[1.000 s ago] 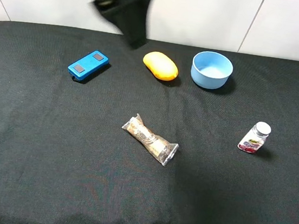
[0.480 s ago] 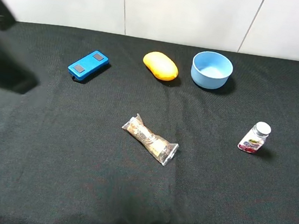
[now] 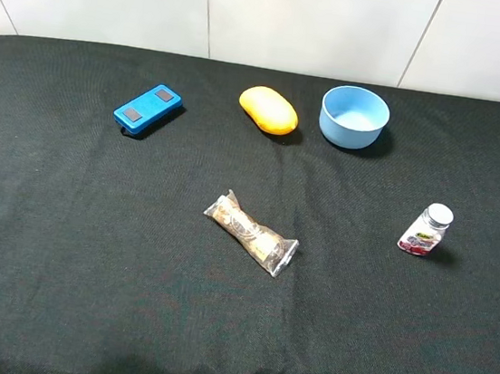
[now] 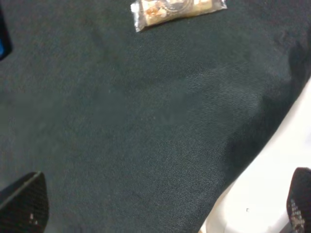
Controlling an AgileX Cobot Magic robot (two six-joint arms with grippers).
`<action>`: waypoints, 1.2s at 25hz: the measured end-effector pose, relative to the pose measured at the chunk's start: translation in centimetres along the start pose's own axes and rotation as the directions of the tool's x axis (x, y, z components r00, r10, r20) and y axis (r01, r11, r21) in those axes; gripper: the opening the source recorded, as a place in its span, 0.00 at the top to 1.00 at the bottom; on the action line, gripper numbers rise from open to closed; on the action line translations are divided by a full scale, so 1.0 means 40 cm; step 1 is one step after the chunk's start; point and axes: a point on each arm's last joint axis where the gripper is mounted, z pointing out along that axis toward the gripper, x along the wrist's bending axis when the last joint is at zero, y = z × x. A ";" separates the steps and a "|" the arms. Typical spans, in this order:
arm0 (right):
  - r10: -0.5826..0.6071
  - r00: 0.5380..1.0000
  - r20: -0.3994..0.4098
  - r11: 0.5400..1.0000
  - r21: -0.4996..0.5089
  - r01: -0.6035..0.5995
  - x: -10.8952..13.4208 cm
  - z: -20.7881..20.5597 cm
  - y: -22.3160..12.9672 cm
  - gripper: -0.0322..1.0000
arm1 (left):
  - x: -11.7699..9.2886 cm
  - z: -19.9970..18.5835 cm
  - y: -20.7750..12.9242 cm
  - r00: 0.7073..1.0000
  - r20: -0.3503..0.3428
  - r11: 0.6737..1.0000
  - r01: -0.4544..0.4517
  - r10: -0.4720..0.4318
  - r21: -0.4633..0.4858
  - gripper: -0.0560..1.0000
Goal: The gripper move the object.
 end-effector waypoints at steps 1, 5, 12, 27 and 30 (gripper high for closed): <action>0.000 1.000 0.000 1.000 0.000 0.000 0.000 0.000 0.000 0.30 | 0.004 -0.003 -0.014 1.000 -0.015 1.000 0.024 -0.025 -0.012 0.03; 0.000 1.000 0.000 1.000 0.000 0.000 0.000 0.000 0.000 0.30 | 0.013 -0.016 -0.073 0.987 -0.086 0.989 0.127 -0.133 -0.074 0.03; 0.000 1.000 0.000 1.000 -0.001 0.000 0.000 0.000 0.000 0.30 | 0.013 -0.019 -0.143 0.931 -0.200 0.948 0.276 -0.304 -0.158 0.03; 0.000 1.000 0.000 1.000 -0.001 0.000 0.000 0.000 0.000 0.30 | 0.009 0.048 -0.220 0.820 -0.315 0.873 0.402 -0.478 -0.276 0.03; 0.000 1.000 0.000 1.000 -0.001 0.000 0.000 0.000 0.000 0.30 | 0.005 0.068 -0.239 0.817 -0.317 0.871 0.405 -0.482 -0.279 0.03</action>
